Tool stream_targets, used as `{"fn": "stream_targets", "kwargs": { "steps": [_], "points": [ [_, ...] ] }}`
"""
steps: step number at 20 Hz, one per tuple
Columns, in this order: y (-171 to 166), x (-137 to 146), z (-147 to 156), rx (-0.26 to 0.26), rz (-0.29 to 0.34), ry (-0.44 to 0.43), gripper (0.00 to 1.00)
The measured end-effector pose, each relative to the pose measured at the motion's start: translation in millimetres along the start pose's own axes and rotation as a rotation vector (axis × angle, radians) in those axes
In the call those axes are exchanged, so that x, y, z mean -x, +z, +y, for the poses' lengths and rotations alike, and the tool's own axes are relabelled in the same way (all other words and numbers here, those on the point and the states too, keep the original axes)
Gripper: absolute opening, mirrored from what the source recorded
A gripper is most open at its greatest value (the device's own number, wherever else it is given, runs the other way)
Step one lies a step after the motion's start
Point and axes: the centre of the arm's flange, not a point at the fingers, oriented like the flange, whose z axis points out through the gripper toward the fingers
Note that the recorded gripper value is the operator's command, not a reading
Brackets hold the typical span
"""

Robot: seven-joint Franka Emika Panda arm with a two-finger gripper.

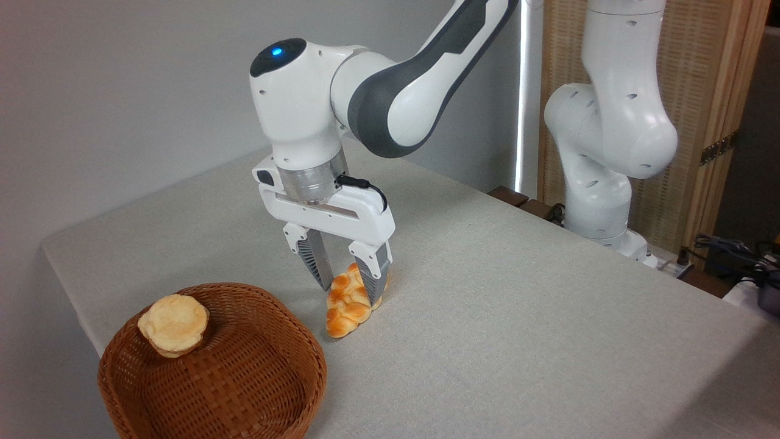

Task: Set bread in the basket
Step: 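Close the gripper on the braided bread roll, then lift the braided roll and carry it toward the wicker basket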

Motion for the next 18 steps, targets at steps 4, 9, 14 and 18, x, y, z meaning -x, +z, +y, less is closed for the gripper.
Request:
{"fn": "stream_targets", "kwargs": {
  "steps": [4, 9, 14, 18],
  "points": [
    [0.3, -1.3, -0.2, 0.000, 0.000, 0.000, 0.57],
    [-1.3, -2.1, 0.1, -0.001, 0.003, 0.001, 0.45],
    [-1.6, -2.4, 0.4, -0.002, 0.004, 0.002, 0.48],
    [-1.8, -2.5, 0.5, -0.002, 0.004, 0.002, 0.48]
  ]
}}
